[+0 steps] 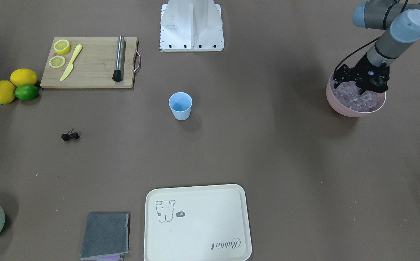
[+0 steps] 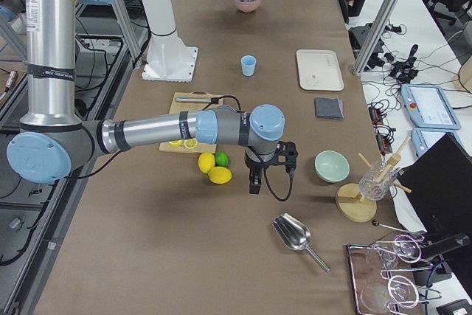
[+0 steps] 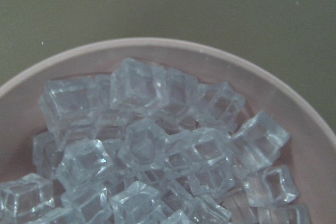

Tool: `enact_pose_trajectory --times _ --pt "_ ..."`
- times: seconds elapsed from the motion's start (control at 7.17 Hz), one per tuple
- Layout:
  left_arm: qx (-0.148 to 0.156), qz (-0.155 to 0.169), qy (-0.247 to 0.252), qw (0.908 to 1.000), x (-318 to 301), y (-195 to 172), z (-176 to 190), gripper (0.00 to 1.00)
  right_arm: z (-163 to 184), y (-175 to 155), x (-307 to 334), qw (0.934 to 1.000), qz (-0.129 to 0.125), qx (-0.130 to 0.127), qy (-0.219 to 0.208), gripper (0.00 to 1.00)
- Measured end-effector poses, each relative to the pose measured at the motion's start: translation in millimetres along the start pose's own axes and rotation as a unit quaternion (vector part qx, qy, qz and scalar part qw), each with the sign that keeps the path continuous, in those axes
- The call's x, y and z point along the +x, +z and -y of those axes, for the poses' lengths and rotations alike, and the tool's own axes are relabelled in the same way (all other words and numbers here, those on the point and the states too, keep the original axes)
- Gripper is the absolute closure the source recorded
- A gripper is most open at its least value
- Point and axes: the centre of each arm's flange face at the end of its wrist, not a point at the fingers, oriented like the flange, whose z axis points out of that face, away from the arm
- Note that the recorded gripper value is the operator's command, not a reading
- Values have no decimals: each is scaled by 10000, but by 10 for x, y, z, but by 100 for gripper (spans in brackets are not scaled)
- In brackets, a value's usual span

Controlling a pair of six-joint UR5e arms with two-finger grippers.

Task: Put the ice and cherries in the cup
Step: 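Lower the left gripper into the ice and grasp an ice cube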

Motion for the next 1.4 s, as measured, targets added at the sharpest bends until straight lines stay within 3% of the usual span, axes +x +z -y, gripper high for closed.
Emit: enact_pose_trajectory --times 0.14,0.28,0.56,0.7,0.84,1.4 --pt "-31 11 -4 10000 -11 15 -28 3 -10 -1 0 10000 0 1 0 0" --pt "-54 23 -13 10000 -27 24 -54 14 -24 -4 0 10000 0 3 0 0" --pt "-60 28 -14 10000 -29 23 -65 60 -44 2 8 10000 0 -4 9 0" --pt "-61 29 -15 10000 -30 22 -67 77 -46 3 9 10000 0 -5 10 0" --pt "-57 26 -12 10000 -27 17 -68 85 -48 0 6 10000 0 -2 7 0" --pt "11 3 -23 10000 -23 -52 -42 95 -48 -42 -40 10000 3 40 -30 0"
